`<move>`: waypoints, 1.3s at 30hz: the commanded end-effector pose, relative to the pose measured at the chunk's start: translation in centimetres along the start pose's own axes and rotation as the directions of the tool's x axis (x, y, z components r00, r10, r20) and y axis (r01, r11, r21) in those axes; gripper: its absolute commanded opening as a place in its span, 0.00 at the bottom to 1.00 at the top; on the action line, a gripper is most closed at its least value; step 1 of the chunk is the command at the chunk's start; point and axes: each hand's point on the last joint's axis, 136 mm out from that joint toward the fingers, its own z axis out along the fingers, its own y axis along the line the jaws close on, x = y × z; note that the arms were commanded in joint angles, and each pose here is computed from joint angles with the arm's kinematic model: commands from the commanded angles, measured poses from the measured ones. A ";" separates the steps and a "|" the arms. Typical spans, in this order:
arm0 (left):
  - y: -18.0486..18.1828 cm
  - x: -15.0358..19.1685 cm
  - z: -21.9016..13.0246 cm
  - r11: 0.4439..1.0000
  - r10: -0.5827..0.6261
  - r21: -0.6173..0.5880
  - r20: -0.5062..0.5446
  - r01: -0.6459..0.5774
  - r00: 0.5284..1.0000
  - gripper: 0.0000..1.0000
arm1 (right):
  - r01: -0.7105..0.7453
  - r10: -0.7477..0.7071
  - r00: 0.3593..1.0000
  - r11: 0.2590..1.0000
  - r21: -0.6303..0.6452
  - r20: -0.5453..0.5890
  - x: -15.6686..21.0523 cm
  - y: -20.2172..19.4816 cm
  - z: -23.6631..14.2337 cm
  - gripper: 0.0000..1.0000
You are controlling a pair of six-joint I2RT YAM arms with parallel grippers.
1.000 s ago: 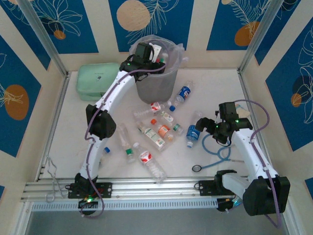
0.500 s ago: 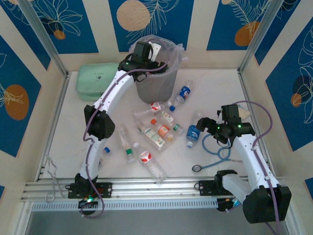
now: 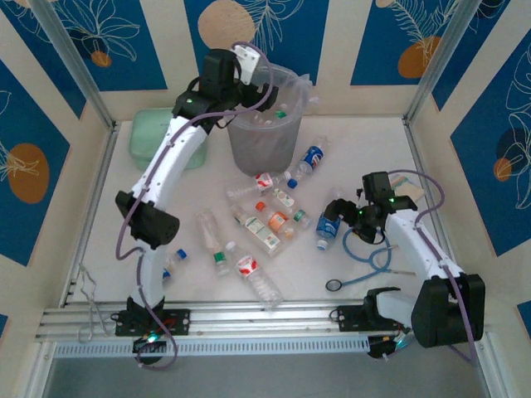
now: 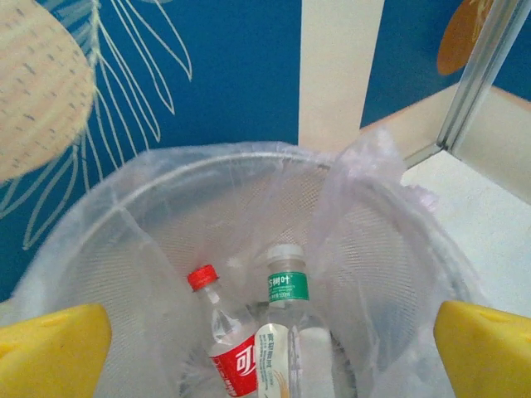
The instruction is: Put the plastic bottles in the bin
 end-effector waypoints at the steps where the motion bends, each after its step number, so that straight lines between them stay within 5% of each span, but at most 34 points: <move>1: -1.1 -2.3 -4.5 0.999 0.030 0.038 0.063 -0.032 0.998 0.99 | -0.007 0.007 1.000 0.999 -0.040 0.008 -1.0 1.2 0.4 0.97; 6: -1.2 0.9 -10.2 1.000 -0.021 0.019 0.088 0.019 0.996 0.99 | -0.008 0.008 1.000 1.000 -0.005 -0.010 -2.0 0.7 2.0 0.95; 14: -1.5 13.3 -17.2 0.967 -0.252 -0.051 -0.008 0.251 0.968 0.99 | -0.003 0.002 1.000 0.998 -0.063 -0.012 -3.2 1.3 3.9 0.88; 24: -2.4 27.9 -17.5 0.818 -0.574 -0.127 -0.114 0.561 0.811 0.94 | -0.043 0.042 0.999 0.997 -0.071 -0.014 -4.7 1.1 5.3 0.71; 28: -2.8 30.5 -17.1 0.786 -0.616 -0.159 -0.131 0.597 0.776 0.94 | -0.049 0.048 0.999 0.998 -0.047 -0.019 -4.6 0.5 5.8 0.63; 39: -3.0 31.3 -15.5 0.807 -0.589 -0.180 -0.183 0.562 0.787 0.95 | -0.043 0.045 0.998 0.998 -0.045 0.038 -5.2 0.5 2.8 0.51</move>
